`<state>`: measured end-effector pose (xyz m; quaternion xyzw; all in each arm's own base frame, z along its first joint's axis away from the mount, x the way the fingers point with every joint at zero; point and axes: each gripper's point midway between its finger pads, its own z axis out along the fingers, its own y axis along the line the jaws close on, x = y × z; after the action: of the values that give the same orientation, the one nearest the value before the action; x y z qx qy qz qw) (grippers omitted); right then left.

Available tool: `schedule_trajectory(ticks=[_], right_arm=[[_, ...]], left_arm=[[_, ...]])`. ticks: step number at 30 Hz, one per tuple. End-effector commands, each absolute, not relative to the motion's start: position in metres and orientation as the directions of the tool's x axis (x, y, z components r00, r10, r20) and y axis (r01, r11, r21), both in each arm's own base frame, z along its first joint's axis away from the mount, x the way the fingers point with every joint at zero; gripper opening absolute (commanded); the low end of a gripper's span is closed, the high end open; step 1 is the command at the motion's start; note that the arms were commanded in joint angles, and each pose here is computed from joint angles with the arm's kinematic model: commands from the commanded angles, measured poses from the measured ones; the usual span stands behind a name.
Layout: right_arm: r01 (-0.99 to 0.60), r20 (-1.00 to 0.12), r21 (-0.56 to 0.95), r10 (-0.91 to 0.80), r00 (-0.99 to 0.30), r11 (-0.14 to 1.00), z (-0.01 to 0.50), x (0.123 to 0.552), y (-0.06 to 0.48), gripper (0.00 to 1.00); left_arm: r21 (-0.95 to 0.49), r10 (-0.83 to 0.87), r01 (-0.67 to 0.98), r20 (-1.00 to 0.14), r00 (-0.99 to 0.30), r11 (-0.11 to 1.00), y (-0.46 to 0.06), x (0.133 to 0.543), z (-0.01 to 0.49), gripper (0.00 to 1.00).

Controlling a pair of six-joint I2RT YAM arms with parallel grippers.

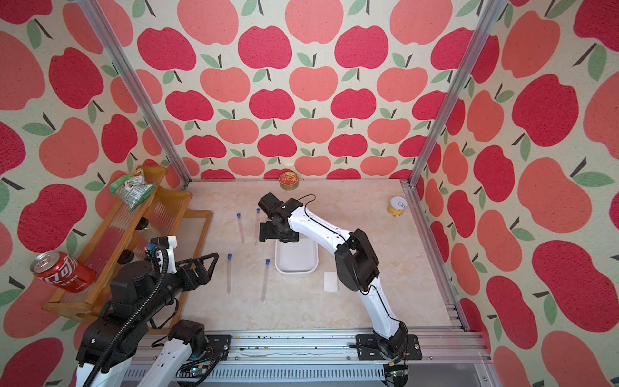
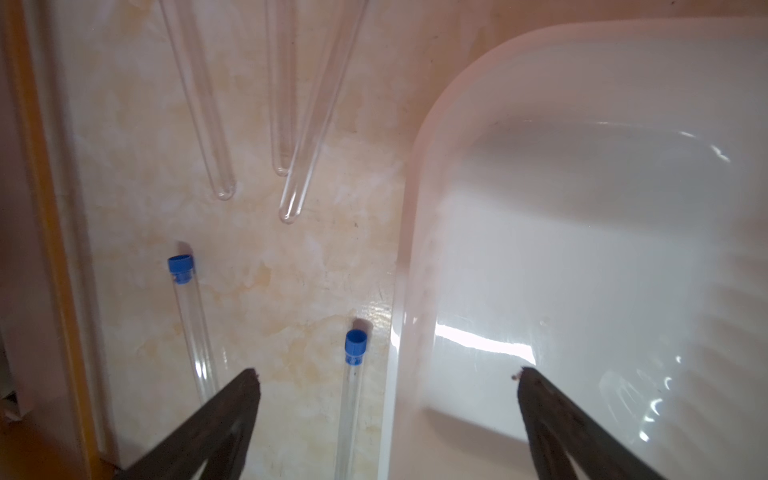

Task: Wipe the exteriors of test tubes
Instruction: Place the storage box at the center of the board.

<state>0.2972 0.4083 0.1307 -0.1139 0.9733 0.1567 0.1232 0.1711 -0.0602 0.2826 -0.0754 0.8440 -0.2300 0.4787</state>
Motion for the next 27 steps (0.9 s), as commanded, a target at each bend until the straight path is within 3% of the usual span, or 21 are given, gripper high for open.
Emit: schedule_trajectory(ticks=[1, 8, 13, 18, 22, 27], right_arm=[[-0.360, -0.346, 0.292, -0.253, -0.903, 0.886, 0.188, 0.267, 0.380, 0.99], [-0.401, -0.410, 0.136, -0.317, -0.855, 0.906, 0.221, 0.211, 0.258, 0.99], [-0.323, -0.367, 0.091, -0.270, -0.890, 0.942, 0.200, 0.169, 0.183, 0.99], [-0.276, -0.317, 0.146, -0.220, -0.923, 0.950, 0.160, 0.140, 0.158, 0.99], [-0.263, -0.266, 0.157, -0.215, -0.940, 0.952, 0.132, 0.130, 0.156, 0.99], [-0.249, -0.269, 0.155, -0.202, -0.942, 0.956, 0.111, 0.135, 0.159, 0.99]], left_arm=[[-0.446, -0.326, 0.091, -0.764, -0.557, 0.890, -0.062, 0.174, 0.275, 1.00], [-0.476, -0.341, 0.036, -0.681, -0.648, 0.879, -0.069, 0.185, 0.263, 1.00], [-0.482, -0.365, -0.072, -0.550, -0.751, 0.873, -0.075, 0.199, 0.240, 0.99], [-0.465, -0.353, -0.123, -0.450, -0.820, 0.877, -0.087, 0.212, 0.224, 0.99], [-0.307, -0.326, -0.214, -0.382, -0.865, 0.927, -0.085, 0.222, 0.204, 1.00], [-0.219, -0.190, -0.108, -0.399, -0.897, 0.970, -0.116, 0.234, 0.193, 0.99]])
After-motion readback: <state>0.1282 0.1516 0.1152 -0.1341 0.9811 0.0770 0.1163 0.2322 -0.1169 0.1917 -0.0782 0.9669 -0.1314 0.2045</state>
